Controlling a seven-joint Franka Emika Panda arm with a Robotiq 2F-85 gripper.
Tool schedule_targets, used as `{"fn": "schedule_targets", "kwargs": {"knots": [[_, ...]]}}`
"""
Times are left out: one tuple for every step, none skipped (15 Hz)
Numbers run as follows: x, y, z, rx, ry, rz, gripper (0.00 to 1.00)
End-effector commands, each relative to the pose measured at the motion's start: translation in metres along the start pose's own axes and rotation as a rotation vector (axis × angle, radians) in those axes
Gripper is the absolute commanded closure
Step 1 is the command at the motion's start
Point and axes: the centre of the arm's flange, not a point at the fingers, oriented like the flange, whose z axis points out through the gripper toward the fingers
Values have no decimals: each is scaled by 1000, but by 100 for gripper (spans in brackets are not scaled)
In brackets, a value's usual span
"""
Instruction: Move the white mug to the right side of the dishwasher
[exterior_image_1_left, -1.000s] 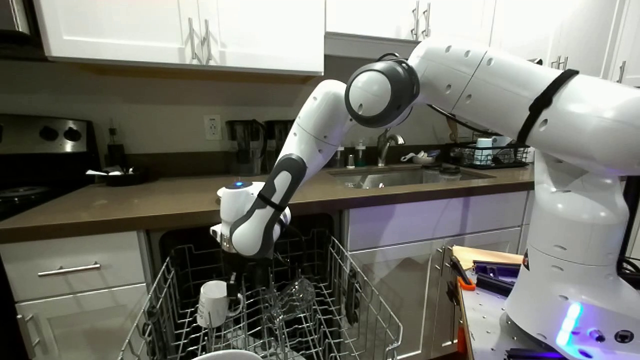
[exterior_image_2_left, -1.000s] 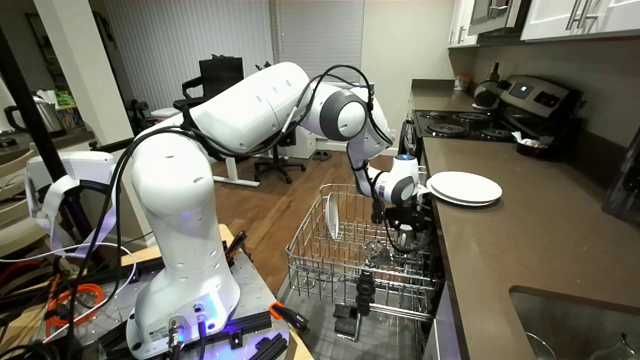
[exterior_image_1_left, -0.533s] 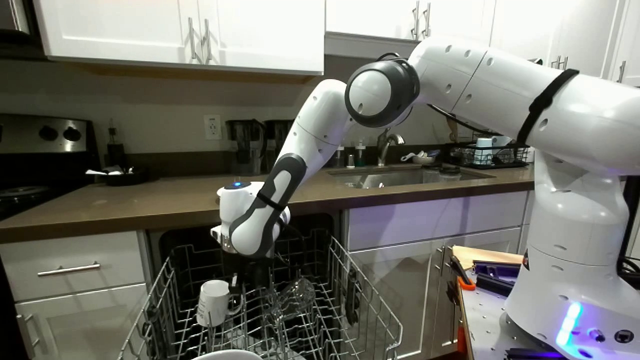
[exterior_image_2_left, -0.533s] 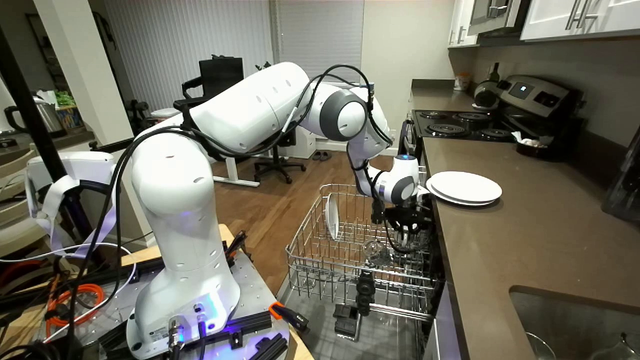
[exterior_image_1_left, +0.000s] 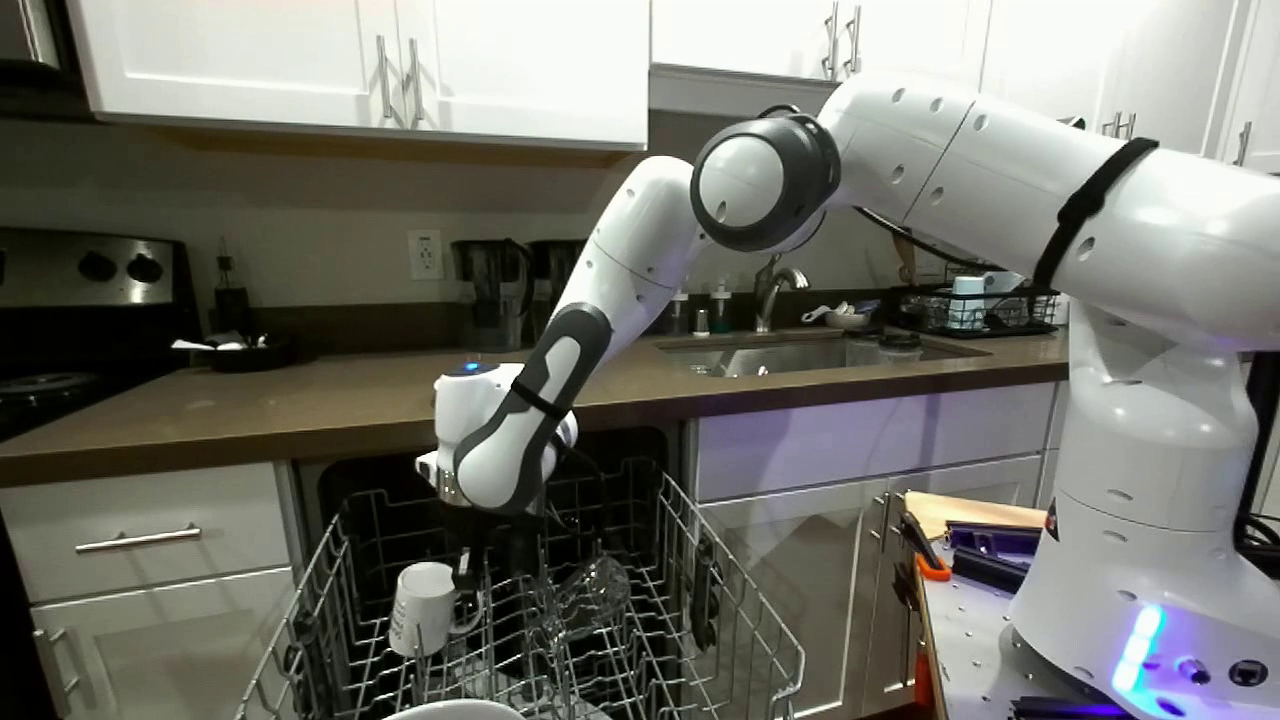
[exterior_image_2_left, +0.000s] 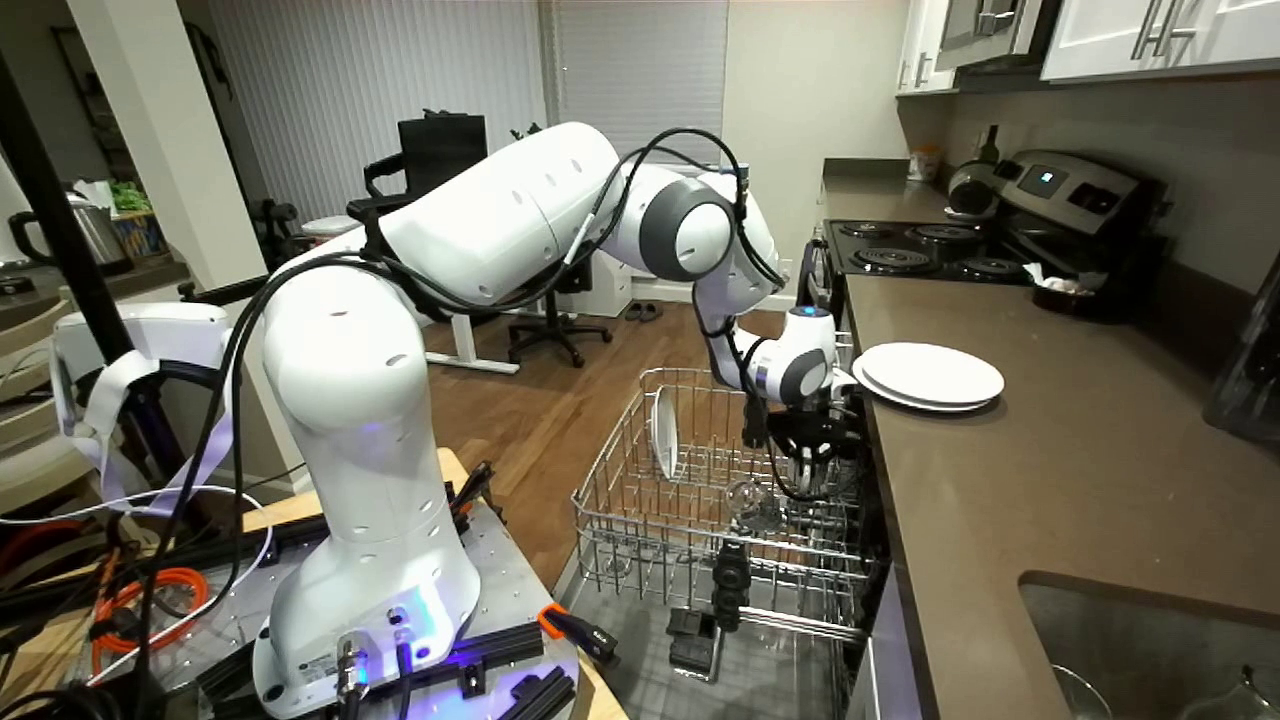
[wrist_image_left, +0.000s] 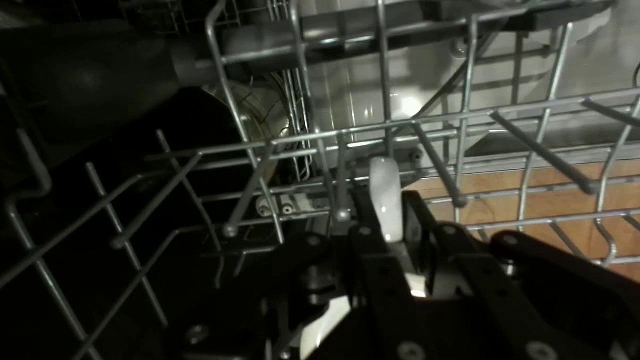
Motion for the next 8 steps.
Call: {"fn": "schedule_targets", "kwargs": {"knots": [[1,-26,-22,51,4,-33,95],[2,-30,-26,55,9,-41,95],[4,-30,-30,54,14,-44,95],[5,-31,-34,51,21,-45,95],[7,-33,-37,53,24,-47,95],[10,-33,-40,51,29,-50,95],[10,-32,-42,49,31,-50,95],[10,-30,-45,46,33,-50,95]]}}
